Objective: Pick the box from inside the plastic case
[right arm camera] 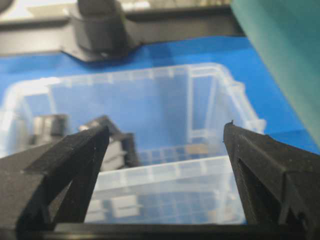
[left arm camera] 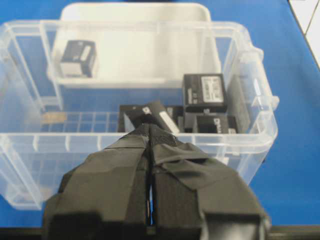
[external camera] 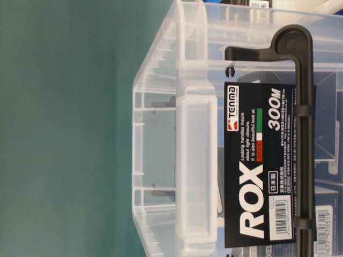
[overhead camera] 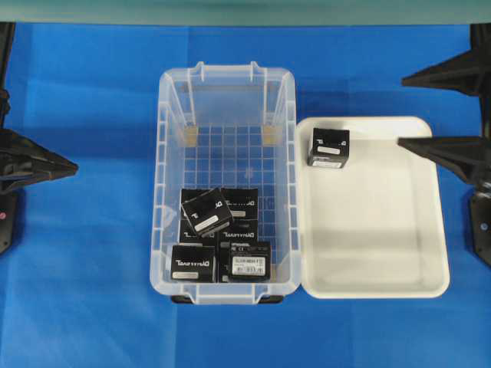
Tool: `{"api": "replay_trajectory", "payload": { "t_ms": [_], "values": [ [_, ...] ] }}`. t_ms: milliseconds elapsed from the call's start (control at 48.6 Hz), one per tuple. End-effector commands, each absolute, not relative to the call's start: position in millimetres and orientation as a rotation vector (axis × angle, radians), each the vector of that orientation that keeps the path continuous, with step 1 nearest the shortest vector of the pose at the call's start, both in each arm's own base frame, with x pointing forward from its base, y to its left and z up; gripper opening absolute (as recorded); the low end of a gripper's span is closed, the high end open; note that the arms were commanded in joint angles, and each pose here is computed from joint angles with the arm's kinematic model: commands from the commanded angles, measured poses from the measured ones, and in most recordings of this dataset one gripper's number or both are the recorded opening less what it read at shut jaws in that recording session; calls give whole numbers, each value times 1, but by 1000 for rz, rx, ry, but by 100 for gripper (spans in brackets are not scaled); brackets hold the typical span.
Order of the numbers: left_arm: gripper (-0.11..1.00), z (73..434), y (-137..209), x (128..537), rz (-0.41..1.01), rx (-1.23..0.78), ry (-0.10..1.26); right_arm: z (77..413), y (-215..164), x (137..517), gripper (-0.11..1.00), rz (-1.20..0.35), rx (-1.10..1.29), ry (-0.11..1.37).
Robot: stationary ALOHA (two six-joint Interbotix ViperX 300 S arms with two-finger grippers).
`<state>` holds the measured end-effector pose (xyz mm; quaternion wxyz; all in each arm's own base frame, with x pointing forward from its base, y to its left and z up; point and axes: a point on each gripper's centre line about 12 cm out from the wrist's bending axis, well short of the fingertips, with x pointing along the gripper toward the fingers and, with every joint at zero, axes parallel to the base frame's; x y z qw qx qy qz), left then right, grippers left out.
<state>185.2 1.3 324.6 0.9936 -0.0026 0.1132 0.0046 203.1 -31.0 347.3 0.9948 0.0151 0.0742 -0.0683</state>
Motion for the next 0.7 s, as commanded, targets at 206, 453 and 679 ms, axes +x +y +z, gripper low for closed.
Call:
{"api": "replay_trajectory", "payload": {
  "t_ms": [206, 453, 679],
  "values": [
    [-1, 334, 1, 186, 9, -1, 186, 350, -15, 184, 94, -72, 76, 88],
    [9, 335, 1, 185, 8, 1, 181, 340, -14, 178, 94, -68, 77, 114],
    [19, 340, 0, 181, 2, 9, 160, 335, -13, 171, 94, -64, 80, 126]
  ]
}}
